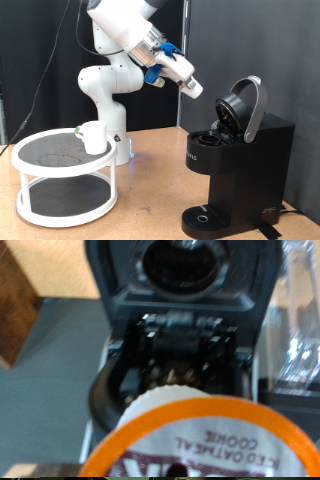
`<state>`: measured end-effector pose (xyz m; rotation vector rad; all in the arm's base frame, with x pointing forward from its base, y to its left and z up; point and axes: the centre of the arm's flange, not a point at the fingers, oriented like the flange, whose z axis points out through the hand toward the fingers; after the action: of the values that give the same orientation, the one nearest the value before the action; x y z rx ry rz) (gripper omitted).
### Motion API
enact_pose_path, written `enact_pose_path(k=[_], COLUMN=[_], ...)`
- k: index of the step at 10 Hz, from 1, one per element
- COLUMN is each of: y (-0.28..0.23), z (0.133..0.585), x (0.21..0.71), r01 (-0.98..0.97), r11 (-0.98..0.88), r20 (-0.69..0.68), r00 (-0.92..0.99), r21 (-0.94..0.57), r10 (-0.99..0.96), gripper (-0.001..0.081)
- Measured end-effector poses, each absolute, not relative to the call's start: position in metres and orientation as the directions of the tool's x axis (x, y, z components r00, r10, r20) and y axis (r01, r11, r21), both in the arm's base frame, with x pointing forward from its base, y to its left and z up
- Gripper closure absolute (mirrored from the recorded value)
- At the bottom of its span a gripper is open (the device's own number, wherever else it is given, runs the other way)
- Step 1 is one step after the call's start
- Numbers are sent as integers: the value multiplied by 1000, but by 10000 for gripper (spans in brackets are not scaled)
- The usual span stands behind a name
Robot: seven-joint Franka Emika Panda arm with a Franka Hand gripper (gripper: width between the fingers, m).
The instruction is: Make a cup of coffee with the keurig machine
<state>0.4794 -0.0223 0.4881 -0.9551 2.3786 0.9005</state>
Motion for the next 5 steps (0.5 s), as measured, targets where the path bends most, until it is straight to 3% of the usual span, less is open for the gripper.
enact_pose_path(k=[5], y=[11], z=[470], x=[497], r01=[-722], r11=[563], r20=[-463], r00=[-691], r21=[402], r10=[-555], gripper=[424])
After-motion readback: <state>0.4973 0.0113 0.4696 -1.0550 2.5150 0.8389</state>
